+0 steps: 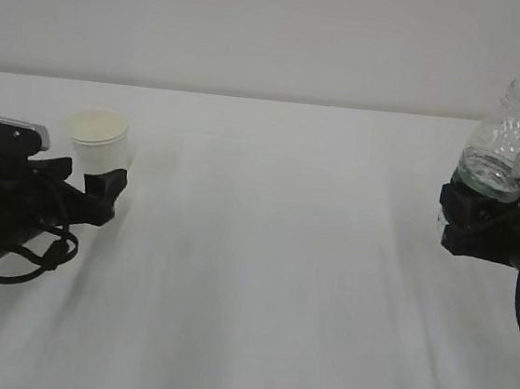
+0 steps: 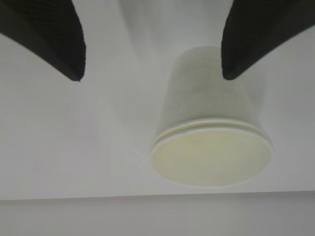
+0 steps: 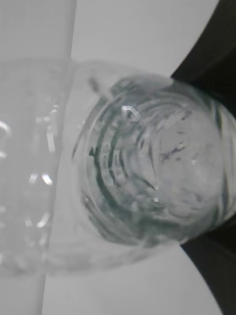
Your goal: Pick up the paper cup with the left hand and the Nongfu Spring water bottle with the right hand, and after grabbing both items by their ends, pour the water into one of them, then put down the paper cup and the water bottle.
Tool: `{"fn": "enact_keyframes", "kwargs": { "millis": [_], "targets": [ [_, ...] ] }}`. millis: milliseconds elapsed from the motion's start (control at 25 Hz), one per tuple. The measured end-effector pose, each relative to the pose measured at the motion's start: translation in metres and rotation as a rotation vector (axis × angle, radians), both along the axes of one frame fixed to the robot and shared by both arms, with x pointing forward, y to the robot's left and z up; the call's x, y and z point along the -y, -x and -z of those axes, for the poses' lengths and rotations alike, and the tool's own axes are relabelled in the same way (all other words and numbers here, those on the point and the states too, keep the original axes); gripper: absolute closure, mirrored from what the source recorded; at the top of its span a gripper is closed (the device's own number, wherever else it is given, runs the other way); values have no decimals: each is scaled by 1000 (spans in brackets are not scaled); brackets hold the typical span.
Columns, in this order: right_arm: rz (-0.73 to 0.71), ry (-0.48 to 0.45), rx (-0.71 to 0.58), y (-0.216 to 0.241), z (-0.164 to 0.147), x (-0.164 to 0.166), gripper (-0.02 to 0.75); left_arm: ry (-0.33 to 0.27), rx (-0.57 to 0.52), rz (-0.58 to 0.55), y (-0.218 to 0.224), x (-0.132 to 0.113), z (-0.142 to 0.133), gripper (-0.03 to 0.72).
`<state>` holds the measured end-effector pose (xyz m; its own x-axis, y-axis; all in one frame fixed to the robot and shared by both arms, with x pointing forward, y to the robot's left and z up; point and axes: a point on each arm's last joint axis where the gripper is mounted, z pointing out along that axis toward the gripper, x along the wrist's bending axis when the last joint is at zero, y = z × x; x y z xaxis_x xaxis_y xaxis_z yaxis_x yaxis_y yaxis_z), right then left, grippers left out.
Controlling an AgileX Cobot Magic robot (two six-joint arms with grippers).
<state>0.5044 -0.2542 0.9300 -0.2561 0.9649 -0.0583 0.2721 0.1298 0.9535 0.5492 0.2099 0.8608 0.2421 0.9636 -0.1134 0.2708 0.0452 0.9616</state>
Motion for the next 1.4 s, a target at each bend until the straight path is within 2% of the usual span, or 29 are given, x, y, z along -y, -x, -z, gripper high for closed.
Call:
{"fn": "enact_keyframes", "kwargs": {
  "millis": [560, 1120, 1400],
  "targets": [
    [0, -1, 2, 0, 0, 0, 310, 7, -7, -70, -31, -2, 28, 59],
    [-15, 3, 15, 0, -1, -1, 310, 34, 57, -125, -57, -6, 23, 60],
    [-17, 2, 21, 0, -2, -1, 310, 29, 40, -148, -62, -13, 35, 68]
  ]
}}
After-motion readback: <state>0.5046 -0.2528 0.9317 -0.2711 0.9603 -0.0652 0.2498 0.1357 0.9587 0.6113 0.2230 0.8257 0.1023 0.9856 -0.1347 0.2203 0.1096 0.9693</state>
